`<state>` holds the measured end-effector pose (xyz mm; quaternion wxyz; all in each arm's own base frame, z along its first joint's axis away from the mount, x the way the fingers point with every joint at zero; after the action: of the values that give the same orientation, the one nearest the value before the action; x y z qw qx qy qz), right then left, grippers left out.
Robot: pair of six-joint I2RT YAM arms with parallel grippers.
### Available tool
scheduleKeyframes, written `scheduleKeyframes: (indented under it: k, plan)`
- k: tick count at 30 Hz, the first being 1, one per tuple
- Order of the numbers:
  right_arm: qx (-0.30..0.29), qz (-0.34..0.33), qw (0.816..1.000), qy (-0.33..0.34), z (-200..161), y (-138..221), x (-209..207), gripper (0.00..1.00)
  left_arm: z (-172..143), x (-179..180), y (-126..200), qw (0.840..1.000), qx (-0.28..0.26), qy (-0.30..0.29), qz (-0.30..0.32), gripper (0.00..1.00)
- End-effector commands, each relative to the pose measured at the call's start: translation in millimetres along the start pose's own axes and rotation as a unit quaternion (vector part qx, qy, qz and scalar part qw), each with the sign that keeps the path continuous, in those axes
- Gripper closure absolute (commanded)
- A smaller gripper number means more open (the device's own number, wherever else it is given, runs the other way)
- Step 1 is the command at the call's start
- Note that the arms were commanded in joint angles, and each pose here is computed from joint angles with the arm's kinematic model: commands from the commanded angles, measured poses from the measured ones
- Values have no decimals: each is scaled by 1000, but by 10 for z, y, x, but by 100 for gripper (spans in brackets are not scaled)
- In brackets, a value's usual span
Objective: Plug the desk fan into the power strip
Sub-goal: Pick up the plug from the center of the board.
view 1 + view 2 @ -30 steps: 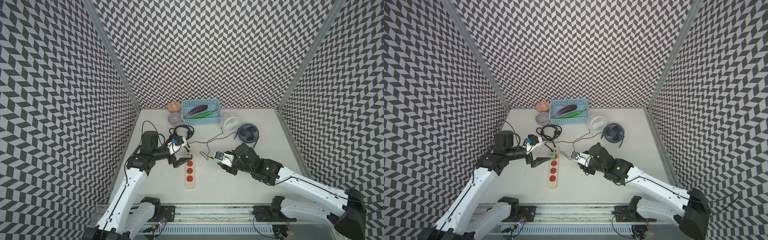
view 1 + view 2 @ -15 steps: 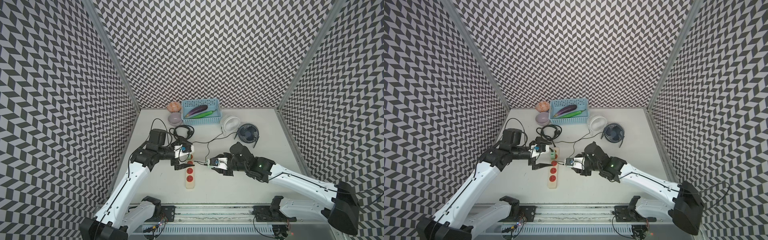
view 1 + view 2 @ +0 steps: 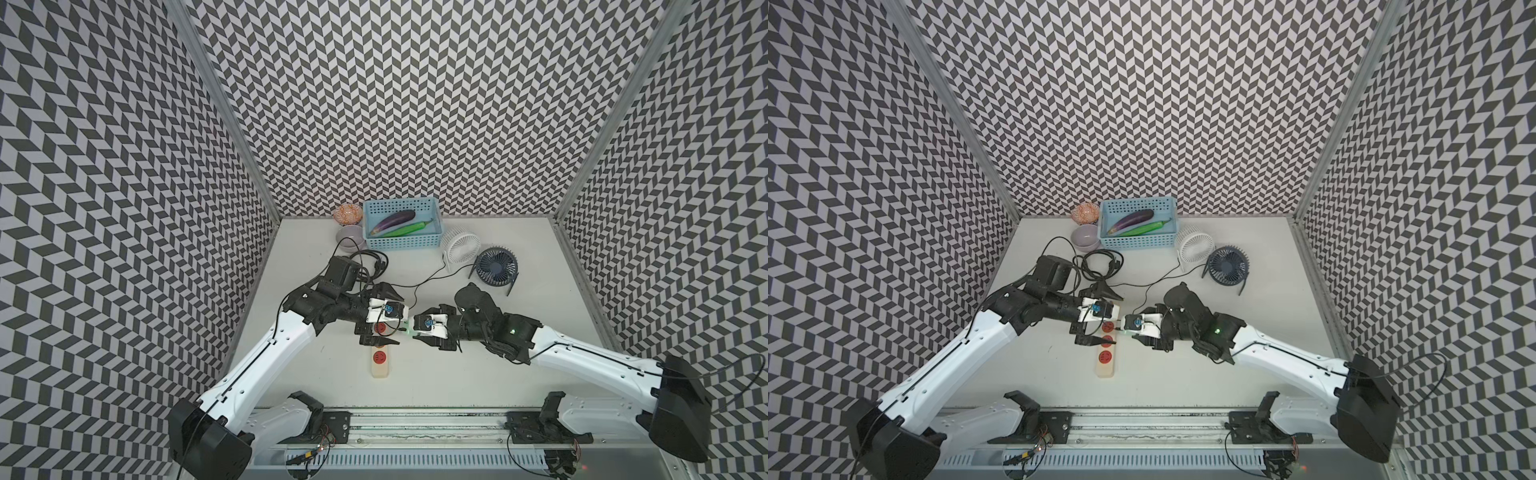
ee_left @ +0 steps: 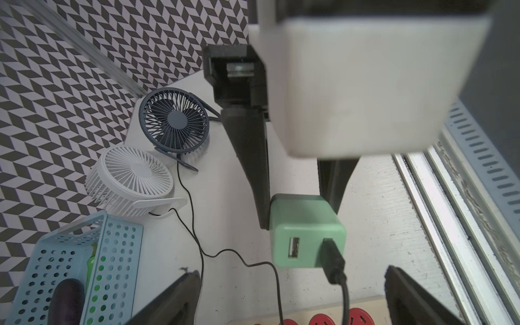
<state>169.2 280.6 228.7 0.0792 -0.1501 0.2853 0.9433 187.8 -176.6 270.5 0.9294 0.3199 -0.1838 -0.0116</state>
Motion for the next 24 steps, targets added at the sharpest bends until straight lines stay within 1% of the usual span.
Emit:
scheduleKeyframes:
  k: [1, 7, 11, 15, 20, 24]
  plan:
    - [-50, -16, 999, 2, 261, 2, -96, 100, 102, 25, 34, 1000, -6, -16, -1, 1]
    - [-50, -15, 999, -6, 298, -35, -114, 100, 140, 35, 3, 1000, -6, -18, -6, 11]
    - [-57, -13, 998, -8, 321, -46, -114, 100, 107, 3, -56, 999, 6, -29, -14, 14]
    - [-64, -20, 998, -18, 393, 1, -146, 100, 118, 25, -66, 1000, 6, -25, -13, 21]
    - [-82, -34, 996, -14, 392, 68, -134, 100, 140, 45, -68, 1000, 5, -22, -12, 24]
    - [-100, -54, 993, -5, 339, 125, -111, 100, 155, 36, -52, 1000, 2, -28, -13, 20]
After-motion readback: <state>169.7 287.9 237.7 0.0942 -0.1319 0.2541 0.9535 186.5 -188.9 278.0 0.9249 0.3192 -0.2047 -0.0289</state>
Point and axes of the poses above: each gripper's point midway between its finger pads, its own y axis back along the fingers, its own x axis along the line the jaws close on, z = x × y, the point moved 7 cm from there along y, back along the fingers
